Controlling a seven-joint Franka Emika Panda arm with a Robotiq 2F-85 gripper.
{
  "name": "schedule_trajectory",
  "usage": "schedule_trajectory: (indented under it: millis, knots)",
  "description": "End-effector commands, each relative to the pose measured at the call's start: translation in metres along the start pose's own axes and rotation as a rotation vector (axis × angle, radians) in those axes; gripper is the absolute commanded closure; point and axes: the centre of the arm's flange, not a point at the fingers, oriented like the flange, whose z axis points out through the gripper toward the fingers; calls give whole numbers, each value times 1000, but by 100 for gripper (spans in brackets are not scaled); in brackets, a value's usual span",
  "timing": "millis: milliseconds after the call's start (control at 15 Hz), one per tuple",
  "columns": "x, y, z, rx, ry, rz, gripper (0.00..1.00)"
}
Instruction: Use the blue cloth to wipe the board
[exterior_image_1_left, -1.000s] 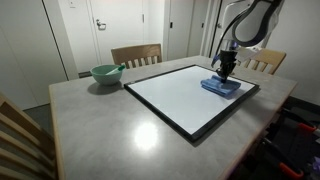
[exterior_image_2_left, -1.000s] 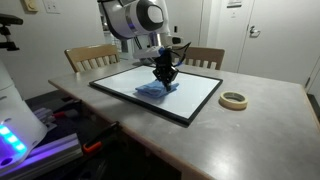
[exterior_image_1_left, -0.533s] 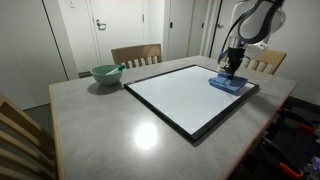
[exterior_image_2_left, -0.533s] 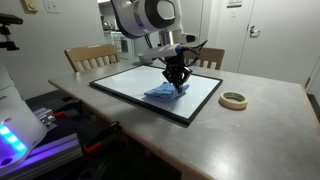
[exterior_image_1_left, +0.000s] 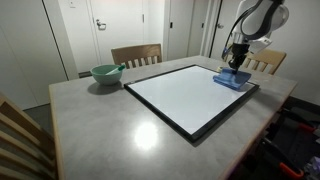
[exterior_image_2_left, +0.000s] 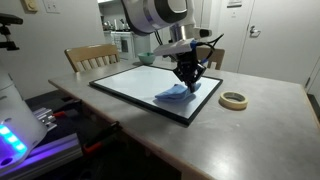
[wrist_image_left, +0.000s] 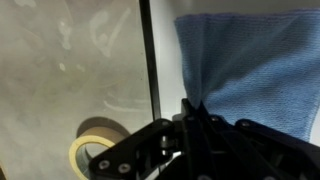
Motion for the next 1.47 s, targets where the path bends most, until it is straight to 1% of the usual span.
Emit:
schedule_trajectory:
  millis: [0, 267, 600, 867, 933, 1067, 1133, 1200, 1267, 1400]
  knots:
    - [-1, 19, -13, -7, -25, -17, 99]
    - [-6, 27, -38, -35, -33, -27, 99]
    - [-3, 50, -74, -141, -26, -60, 99]
    - [-1, 60, -91, -191, -14, -73, 99]
    - [-1, 56, -93, -192, -11, -73, 99]
    - [-8, 38, -91, -143, -11, -77, 99]
    - [-12, 23, -82, -113, -22, -87, 99]
    - [-15, 12, -73, -104, -27, -100, 99]
    - [-19, 4, -64, -108, -43, -105, 99]
    - [-30, -1, -55, -64, -66, -106, 99]
